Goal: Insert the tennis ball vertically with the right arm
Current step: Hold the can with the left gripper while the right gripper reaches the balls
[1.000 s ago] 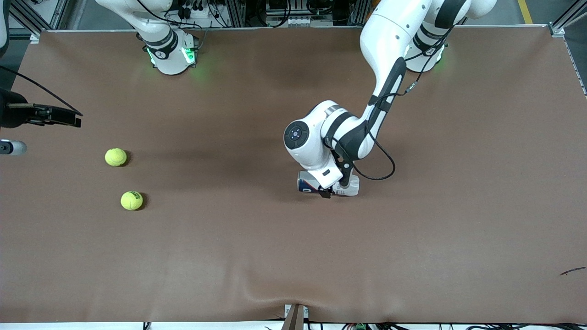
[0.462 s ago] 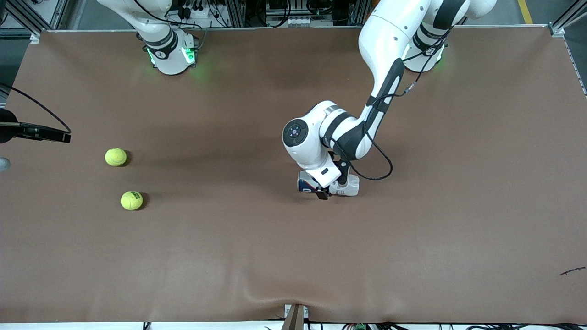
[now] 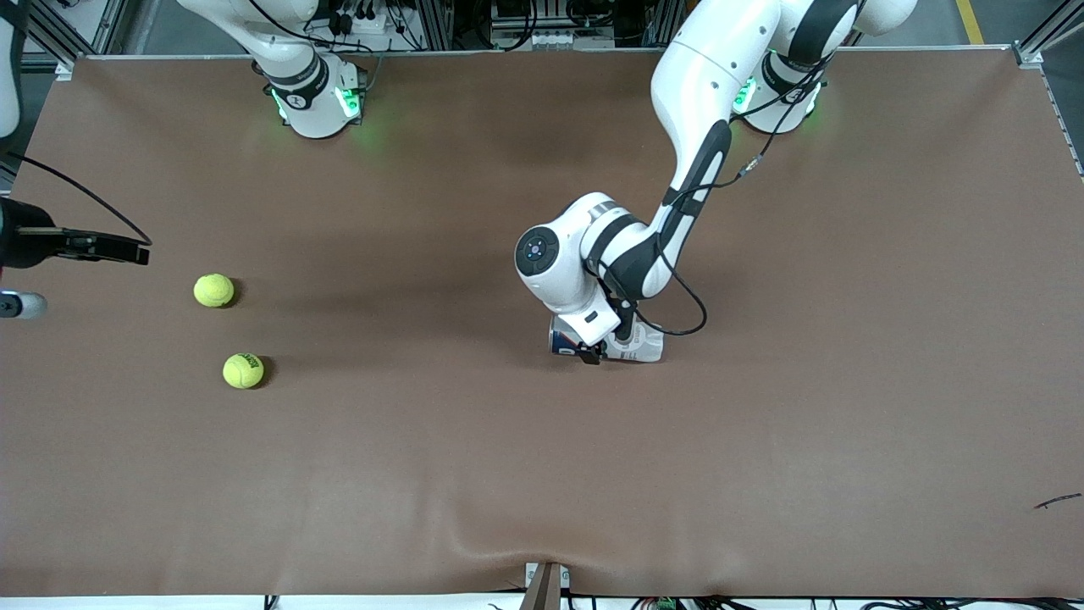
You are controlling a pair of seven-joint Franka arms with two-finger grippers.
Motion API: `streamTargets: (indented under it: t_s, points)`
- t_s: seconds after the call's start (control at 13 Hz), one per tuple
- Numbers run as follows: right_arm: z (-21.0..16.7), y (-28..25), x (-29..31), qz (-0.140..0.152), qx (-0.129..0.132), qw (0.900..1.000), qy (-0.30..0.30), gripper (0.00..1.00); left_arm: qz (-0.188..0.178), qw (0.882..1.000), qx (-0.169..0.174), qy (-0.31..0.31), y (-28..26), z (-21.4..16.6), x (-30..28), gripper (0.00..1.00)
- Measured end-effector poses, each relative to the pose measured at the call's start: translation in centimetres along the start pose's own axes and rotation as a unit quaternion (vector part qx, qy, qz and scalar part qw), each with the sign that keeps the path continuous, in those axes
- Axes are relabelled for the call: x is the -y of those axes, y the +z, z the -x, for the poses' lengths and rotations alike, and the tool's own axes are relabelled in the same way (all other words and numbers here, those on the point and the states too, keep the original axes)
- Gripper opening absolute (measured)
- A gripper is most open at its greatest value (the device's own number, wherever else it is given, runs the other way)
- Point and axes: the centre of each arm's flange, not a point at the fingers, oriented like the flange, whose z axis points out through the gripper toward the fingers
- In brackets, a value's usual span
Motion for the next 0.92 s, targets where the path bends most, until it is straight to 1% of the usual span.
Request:
streamTargets:
  t_s: [0.38, 0.54, 0.77, 0.85, 0.92]
  points:
    - [0.0, 1.1, 2.0, 0.005, 0.014, 1.0, 0.01, 1.0, -0.004, 1.0, -0.003, 0.003, 0.7, 0.4, 0.3, 1.0]
    - [0.0, 1.1, 2.0, 0.005, 0.01, 1.0, 0.012, 1.0, -0.006, 1.0, -0.007, 0.005, 1.2, 0.6, 0.4, 1.0]
    - [-0.2, 1.4, 1.9, 0.005, -0.007, 1.0, 0.013, 1.0, -0.006, 1.0, -0.012, 0.01, 1.7, 1.0, 0.6, 1.0]
    - [0.1, 1.8, 1.9, 0.005, -0.013, 1.0, 0.013, 1.0, -0.005, 1.0, -0.013, 0.011, 1.7, 1.0, 0.6, 0.91]
    - [0.5, 2.3, 1.9, 0.005, -0.019, 1.0, 0.014, 1.0, -0.004, 1.0, -0.013, 0.012, 1.7, 1.1, 0.7, 0.79]
